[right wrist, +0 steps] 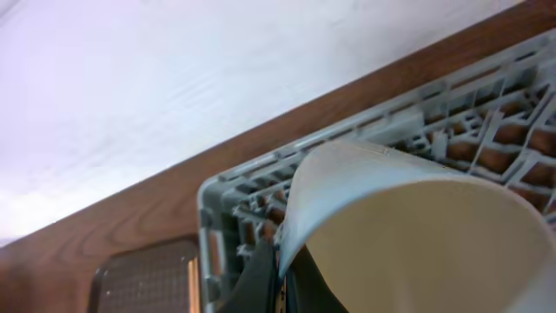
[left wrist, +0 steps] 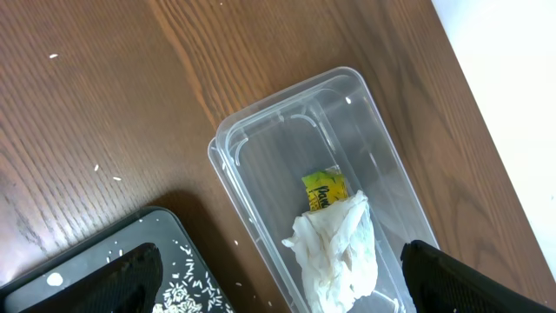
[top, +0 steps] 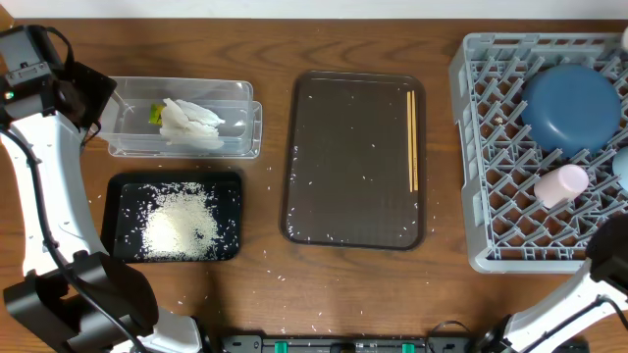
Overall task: Sort waste into correct bins and load items into the dishwasher rack
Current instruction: 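Withdraw the right gripper to the lower right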
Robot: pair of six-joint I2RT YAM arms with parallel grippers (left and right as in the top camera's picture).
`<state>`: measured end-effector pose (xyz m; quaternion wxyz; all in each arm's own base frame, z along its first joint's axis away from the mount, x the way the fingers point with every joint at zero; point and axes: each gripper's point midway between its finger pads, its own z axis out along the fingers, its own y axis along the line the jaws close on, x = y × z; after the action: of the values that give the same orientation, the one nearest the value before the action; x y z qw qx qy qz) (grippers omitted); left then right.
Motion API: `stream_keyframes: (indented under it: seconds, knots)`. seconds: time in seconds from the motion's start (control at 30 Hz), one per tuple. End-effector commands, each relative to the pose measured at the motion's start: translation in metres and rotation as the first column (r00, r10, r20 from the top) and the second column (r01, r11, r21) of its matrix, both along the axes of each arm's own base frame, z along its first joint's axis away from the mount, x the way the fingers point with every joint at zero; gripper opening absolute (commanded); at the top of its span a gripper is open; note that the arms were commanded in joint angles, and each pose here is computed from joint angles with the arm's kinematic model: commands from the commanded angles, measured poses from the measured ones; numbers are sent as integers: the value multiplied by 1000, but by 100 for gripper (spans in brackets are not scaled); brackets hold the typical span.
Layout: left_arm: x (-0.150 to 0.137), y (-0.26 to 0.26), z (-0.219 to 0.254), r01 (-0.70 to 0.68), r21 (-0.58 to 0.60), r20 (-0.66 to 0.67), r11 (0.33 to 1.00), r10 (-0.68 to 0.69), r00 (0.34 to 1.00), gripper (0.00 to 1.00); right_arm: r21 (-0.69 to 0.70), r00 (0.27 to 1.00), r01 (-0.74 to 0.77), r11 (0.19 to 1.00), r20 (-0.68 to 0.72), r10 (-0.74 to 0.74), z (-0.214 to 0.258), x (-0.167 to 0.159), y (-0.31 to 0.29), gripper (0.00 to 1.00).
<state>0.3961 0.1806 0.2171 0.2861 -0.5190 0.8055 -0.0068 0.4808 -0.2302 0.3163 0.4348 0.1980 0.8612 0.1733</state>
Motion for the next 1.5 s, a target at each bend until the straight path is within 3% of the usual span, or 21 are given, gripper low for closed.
stream_keyframes:
  seconds: [0.0,0.23,0.73,1.1,1.47]
  knots:
    - [-1,1,5,-10,1,11,1000,10,1000,91,37,999,-26,999,25,25,-20,1,-15,1]
    - [-1,1,5,-10,1,12,1000,10,1000,91,87,994,21,996,110,-30,-47,6,-52,1]
    - [-1,1,5,-10,1,11,1000,10,1000,91,237,957,26,971,275,-93,-91,19,-66,2]
    - [-1,1,5,-10,1,12,1000,10,1000,91,292,965,49,955,233,-121,-131,9,-74,12]
    - [-1,1,5,-10,1,12,1000,10,1000,91,347,970,23,938,220,-105,-157,-2,-85,15]
